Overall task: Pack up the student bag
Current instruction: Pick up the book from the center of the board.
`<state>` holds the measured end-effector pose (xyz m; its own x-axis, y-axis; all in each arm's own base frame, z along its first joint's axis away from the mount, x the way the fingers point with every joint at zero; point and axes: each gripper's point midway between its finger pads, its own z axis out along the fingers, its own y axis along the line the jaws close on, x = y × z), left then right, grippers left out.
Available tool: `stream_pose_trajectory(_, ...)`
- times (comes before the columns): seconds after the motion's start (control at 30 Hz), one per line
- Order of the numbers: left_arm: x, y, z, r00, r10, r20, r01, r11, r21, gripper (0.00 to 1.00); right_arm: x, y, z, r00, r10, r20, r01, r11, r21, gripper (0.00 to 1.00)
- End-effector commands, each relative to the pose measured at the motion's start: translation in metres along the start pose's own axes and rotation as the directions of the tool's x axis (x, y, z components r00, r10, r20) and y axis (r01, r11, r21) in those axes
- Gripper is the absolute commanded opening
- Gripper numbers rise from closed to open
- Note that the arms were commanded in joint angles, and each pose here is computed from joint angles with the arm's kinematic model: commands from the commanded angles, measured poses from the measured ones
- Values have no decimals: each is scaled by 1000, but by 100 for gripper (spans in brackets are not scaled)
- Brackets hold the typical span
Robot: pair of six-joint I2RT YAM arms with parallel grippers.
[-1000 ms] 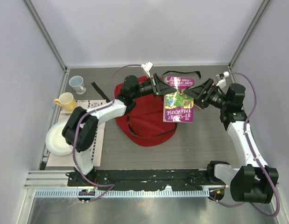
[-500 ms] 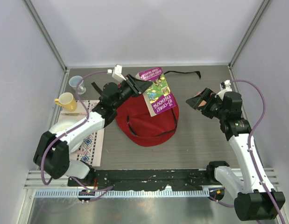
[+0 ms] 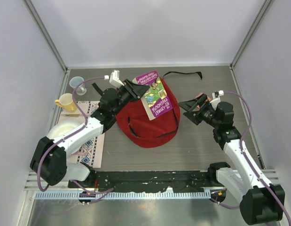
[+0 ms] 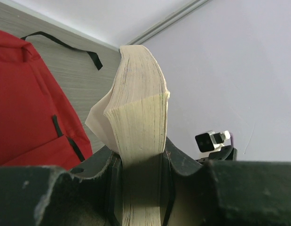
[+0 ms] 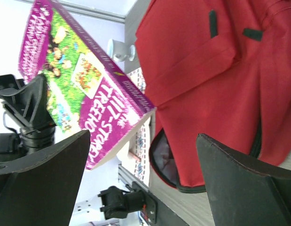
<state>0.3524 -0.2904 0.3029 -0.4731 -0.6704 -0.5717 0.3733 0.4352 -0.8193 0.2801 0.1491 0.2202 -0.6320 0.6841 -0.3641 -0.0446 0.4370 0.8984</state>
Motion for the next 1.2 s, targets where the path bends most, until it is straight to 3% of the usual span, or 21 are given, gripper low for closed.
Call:
stream_pose_trajectory(0.0,-39,-52,-12,990,-5,142,-17,988,155,0,-14,63,-11,996,33,87,-13,977,-214,100)
stream_pose_trajectory(0.27,-37,-60,-7,985,-71,157,36,976,216,0,26,59,16,989,145,-22,-146,961,-233,95)
stream_pose_trajectory(0.8,-39,-55,-8,956,-223,194,167,949,267,0,44,101,43,995,91,-37,-98,916,-390,96)
stream_pose_trajectory(1.0,-36,-51,-7,940,-273,202,210,935,286,0,39,118,41,995,101,-19,-99,890,-446,79)
stream_pose_trajectory(1.17,-28,-53,-4,938,-288,192,224,928,297,0,35,122,41,994,113,-4,-102,882,-460,57)
